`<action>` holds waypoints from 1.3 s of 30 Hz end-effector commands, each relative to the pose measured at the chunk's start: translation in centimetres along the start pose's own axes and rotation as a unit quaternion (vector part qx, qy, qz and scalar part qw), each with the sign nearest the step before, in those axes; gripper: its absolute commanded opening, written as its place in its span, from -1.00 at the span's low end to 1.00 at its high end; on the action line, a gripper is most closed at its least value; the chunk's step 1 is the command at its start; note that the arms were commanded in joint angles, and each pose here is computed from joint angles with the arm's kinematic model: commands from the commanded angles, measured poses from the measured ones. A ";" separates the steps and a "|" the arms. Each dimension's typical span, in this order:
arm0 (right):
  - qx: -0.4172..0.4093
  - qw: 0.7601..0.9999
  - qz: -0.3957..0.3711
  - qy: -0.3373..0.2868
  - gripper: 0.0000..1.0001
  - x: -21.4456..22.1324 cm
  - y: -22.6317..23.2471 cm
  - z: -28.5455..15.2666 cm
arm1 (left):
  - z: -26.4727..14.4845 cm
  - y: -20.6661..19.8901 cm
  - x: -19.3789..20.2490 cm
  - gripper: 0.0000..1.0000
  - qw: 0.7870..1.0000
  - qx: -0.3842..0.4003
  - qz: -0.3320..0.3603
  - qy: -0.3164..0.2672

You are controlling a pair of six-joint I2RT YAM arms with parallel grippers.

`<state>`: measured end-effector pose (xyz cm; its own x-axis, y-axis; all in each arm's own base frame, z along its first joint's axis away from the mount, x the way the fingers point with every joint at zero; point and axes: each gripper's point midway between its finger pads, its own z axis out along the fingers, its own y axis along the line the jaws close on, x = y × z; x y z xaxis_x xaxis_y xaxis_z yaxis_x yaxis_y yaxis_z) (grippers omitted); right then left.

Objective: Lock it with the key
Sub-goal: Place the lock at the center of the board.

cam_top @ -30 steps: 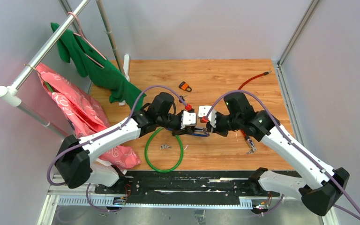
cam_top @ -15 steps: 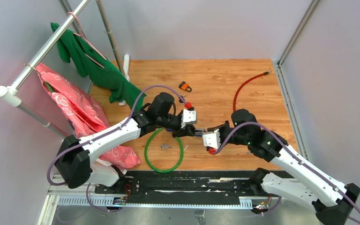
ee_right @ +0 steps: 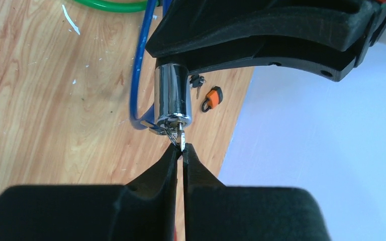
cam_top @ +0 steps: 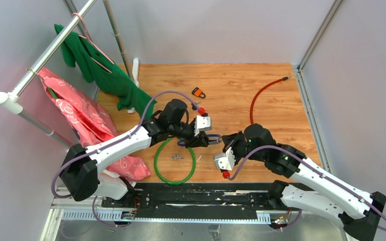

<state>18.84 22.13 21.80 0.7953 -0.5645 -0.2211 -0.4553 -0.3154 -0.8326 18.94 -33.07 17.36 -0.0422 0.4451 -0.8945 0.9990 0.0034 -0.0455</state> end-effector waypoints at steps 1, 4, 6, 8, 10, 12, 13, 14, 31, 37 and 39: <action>0.034 0.999 0.041 -0.004 -0.62 -0.6 -1.5 -0.5 | -0.2 1.3 -0.6 -1.00 1.000 -0.022 -0.005 -0.004; 0.053 0.988 0.142 0.031 0.27 0.6 -1.7 -1.1 | -0.4 1.7 -0.6 -1.00 0.999 -0.032 -0.001 -0.005; 0.060 0.981 0.182 0.042 0.41 1.3 -1.0 -1.3 | -0.6 1.9 -0.7 -1.00 0.999 -0.039 0.001 -0.006; 0.068 0.972 0.225 0.024 0.45 1.0 -0.4 -1.4 | -0.6 2.0 -0.6 -1.00 0.999 -0.043 0.001 -0.005; 0.089 0.958 0.274 -0.007 0.46 0.4 -0.1 -1.5 | -0.7 2.2 -0.7 -1.00 0.999 -0.048 0.002 -0.006; 0.151 0.933 0.324 -0.035 0.46 0.5 -0.6 -1.2 | -0.8 2.4 -1.0 -1.00 0.998 -0.055 0.003 -0.011; 0.196 0.919 0.338 -0.050 0.46 0.8 -1.1 -1.2 | -0.9 2.7 -1.4 -1.00 0.998 -0.060 0.004 -0.017; 0.231 0.903 0.357 -0.059 0.46 1.3 -0.9 -0.7 | -1.0 2.9 -1.7 -1.00 0.998 -0.064 0.003 -0.023; 0.413 0.808 0.402 -0.120 0.34 6.0 -2.6 5.2 | -1.5 1.2 -5.0 -1.00 0.993 -0.031 -0.088 -0.067; 0.416 0.806 0.405 -0.119 -0.57 6.1 -2.8 5.3 | -2.0 1.2 -6.4 -1.00 0.988 -0.018 -0.117 -0.099; 0.409 0.810 0.402 -0.121 -0.77 6.0 -2.7 5.5 | -2.2 1.0 -7.3 -1.00 0.987 -0.012 -0.114 -0.113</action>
<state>26.72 23.77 16.69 0.4042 -0.2209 -0.8876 -0.5566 0.7107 -0.4303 20.86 -33.62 20.51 -0.2706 0.3264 -0.9057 0.9601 0.1608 -0.2289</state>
